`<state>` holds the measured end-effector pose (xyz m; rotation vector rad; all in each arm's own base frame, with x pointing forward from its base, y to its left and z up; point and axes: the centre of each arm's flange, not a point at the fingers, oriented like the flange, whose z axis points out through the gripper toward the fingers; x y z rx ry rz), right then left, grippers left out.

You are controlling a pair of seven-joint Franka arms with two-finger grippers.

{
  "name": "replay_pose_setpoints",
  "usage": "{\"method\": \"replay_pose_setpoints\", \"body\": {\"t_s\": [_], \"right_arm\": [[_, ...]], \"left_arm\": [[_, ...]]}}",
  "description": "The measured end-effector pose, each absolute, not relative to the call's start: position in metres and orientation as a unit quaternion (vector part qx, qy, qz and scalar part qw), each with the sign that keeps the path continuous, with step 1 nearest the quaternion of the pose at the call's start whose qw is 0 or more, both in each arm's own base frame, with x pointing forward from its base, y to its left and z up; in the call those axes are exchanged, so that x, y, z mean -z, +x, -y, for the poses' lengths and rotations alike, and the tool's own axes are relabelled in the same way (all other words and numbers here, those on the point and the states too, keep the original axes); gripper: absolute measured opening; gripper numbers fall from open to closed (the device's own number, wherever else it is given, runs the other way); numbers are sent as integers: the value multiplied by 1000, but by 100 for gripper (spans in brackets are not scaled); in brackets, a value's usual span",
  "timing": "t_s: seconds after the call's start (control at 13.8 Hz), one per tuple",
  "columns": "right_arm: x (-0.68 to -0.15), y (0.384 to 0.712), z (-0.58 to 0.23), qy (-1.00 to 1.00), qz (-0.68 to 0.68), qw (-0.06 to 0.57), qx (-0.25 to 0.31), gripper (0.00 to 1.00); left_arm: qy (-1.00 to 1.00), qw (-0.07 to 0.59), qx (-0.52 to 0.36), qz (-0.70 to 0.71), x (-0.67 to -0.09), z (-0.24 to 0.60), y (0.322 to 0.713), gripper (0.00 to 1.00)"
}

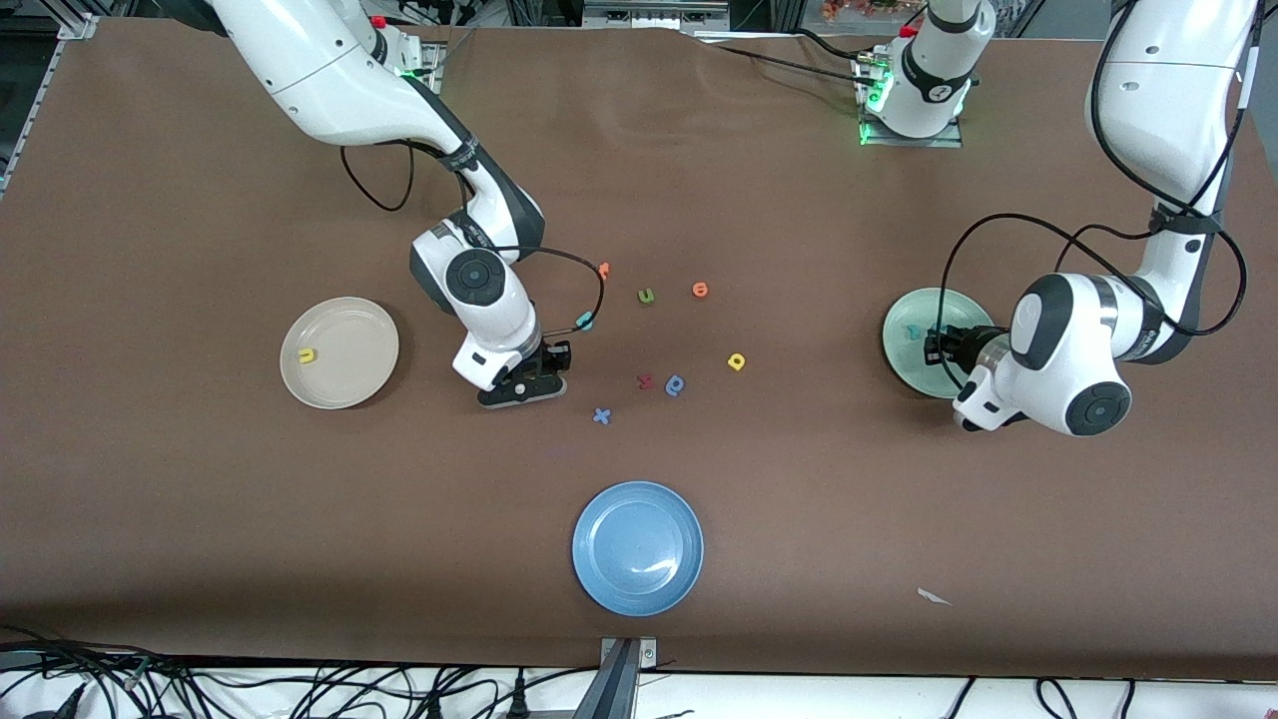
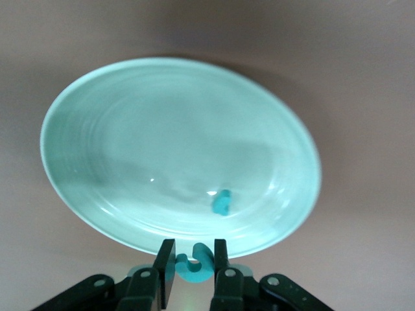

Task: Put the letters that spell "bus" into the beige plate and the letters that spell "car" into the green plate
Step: 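Place the teal c on the green plate while the right gripper grasps the s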

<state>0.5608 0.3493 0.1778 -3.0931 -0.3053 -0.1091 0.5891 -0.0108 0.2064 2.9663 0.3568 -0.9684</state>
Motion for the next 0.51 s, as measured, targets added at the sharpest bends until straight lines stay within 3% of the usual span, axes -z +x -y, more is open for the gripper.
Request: {"method": "replay_pose_setpoints", "body": {"t_s": [0.36,0.51], "right_arm": [[-177,561,-349,-994,98,15,35,41],[-178,562,-348,-994,98,15,37,27]], "left_arm": [[944,-2,311,-105,-177,-10,568,28],[944,-2,312,-104,-174,-9,566,33]]}}
